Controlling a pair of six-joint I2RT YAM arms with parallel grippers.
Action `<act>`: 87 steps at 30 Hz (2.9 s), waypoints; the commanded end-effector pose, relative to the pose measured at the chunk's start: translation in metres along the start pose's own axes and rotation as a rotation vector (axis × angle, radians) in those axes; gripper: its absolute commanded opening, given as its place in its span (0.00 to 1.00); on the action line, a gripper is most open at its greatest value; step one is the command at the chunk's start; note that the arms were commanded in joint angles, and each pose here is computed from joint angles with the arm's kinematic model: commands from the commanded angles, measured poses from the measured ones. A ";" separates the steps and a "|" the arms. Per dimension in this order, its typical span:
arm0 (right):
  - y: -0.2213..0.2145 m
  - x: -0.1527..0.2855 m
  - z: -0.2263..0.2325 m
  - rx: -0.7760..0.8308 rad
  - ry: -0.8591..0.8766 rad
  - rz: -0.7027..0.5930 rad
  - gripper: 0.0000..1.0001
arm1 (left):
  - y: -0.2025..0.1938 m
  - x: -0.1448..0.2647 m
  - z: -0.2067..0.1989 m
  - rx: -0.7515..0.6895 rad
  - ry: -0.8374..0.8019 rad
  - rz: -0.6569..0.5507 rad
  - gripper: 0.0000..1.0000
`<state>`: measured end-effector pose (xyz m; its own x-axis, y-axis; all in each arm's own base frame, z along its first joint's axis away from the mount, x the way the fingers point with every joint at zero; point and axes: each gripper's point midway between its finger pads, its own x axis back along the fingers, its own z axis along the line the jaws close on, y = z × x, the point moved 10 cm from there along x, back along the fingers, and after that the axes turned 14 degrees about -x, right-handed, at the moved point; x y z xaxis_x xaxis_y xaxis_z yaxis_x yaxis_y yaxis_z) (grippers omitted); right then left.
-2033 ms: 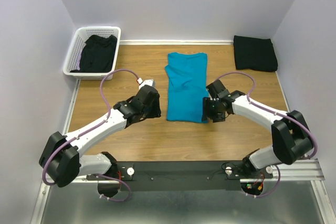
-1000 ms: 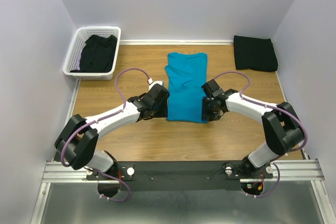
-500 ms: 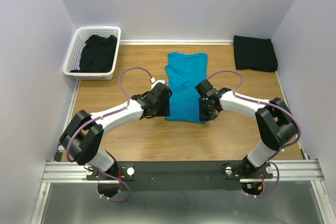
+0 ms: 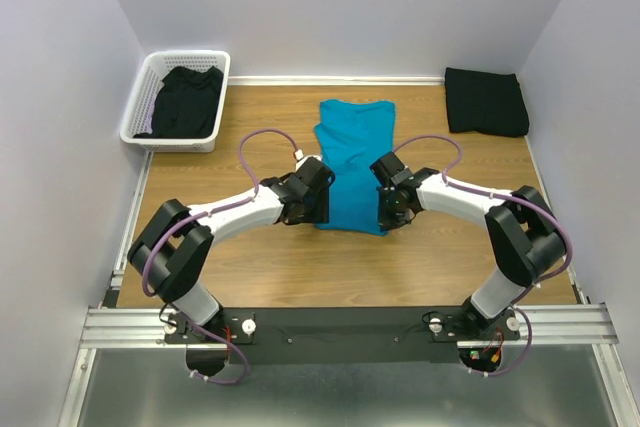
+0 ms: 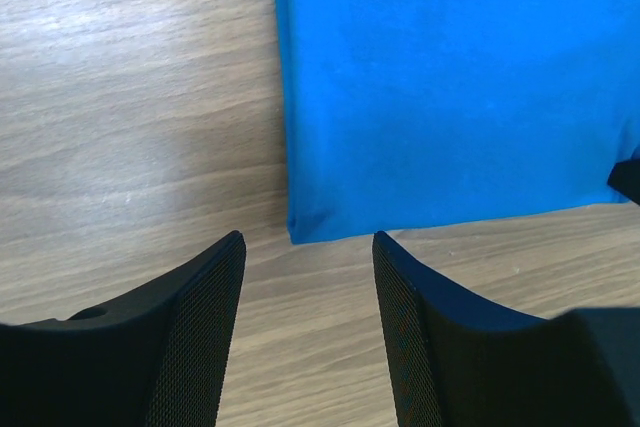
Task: Fold and stack the t-shirts
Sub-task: Fold the tshirt
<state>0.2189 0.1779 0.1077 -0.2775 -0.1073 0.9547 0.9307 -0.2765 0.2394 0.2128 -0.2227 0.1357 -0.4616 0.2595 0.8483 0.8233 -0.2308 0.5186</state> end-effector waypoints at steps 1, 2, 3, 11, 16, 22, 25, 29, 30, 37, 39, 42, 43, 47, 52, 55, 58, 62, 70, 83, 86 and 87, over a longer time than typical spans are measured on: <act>-0.030 -0.024 -0.033 0.060 -0.187 0.121 0.00 | 0.008 -0.002 -0.008 0.000 -0.016 0.006 0.63; -0.030 -0.024 -0.033 0.061 -0.186 0.120 0.00 | 0.011 -0.003 -0.009 0.000 -0.015 0.006 0.63; -0.030 -0.024 -0.034 0.062 -0.186 0.120 0.01 | 0.010 -0.006 -0.008 -0.003 -0.008 0.014 0.63; -0.028 -0.023 -0.033 0.076 -0.170 0.115 0.00 | 0.005 -0.015 -0.005 -0.027 0.045 0.072 0.60; -0.029 -0.023 -0.033 0.079 -0.168 0.116 0.01 | 0.003 -0.021 -0.004 -0.052 0.072 0.102 0.58; -0.027 -0.022 -0.031 0.083 -0.161 0.108 0.00 | -0.001 -0.031 -0.005 -0.069 0.083 0.146 0.57; -0.026 -0.021 -0.030 0.083 -0.156 0.102 0.01 | -0.007 -0.036 -0.004 -0.079 0.095 0.187 0.55; -0.025 -0.019 -0.030 0.084 -0.154 0.095 0.00 | -0.015 -0.040 -0.006 -0.098 0.100 0.234 0.54; -0.025 -0.019 -0.030 0.082 -0.152 0.092 0.00 | -0.017 -0.043 -0.006 -0.104 0.108 0.251 0.53; -0.023 -0.017 -0.028 0.081 -0.144 0.079 0.01 | -0.037 -0.049 -0.009 -0.139 0.114 0.343 0.49; -0.022 -0.016 -0.027 0.079 -0.139 0.077 0.00 | -0.040 -0.049 -0.009 -0.144 0.120 0.356 0.46; -0.021 -0.015 -0.026 0.075 -0.131 0.067 0.01 | -0.041 -0.048 -0.009 -0.142 0.122 0.367 0.39; -0.021 -0.015 -0.026 0.076 -0.129 0.068 0.01 | -0.042 -0.048 -0.009 -0.143 0.125 0.370 0.35; -0.020 -0.013 -0.024 0.075 -0.122 0.059 0.01 | -0.046 -0.049 -0.008 -0.147 0.128 0.387 0.23; -0.020 -0.012 -0.024 0.100 -0.108 0.074 0.01 | -0.049 -0.048 -0.006 -0.151 0.136 0.384 0.00; -0.024 -0.001 -0.025 0.099 -0.064 0.102 0.00 | -0.051 -0.035 -0.004 -0.155 0.122 0.379 0.00; -0.029 0.015 -0.031 0.133 -0.053 0.147 0.00 | -0.057 -0.011 -0.004 -0.178 0.111 0.368 0.00; -0.046 0.048 -0.043 0.152 -0.038 0.275 0.01 | -0.079 0.026 -0.009 -0.217 0.083 0.392 0.00; -0.066 0.101 -0.065 0.175 -0.030 0.395 0.01 | -0.117 0.081 -0.038 -0.219 -0.182 0.452 0.00; 0.029 0.124 0.013 0.308 -0.017 0.140 0.00 | -0.001 0.100 0.011 -0.061 -0.146 0.109 0.00; 0.067 0.121 0.040 0.345 0.018 0.091 0.01 | 0.038 0.090 0.030 -0.065 -0.108 0.047 0.00; 0.076 0.119 0.046 0.351 0.028 0.081 0.00 | 0.046 0.087 0.035 -0.055 -0.100 0.034 0.00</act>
<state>0.2282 0.1857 0.2354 -0.1272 -0.1889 0.9737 0.9908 0.0221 0.1337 0.1897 -0.1905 0.2276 -0.3568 0.3943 0.8469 0.8462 -0.2476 0.4718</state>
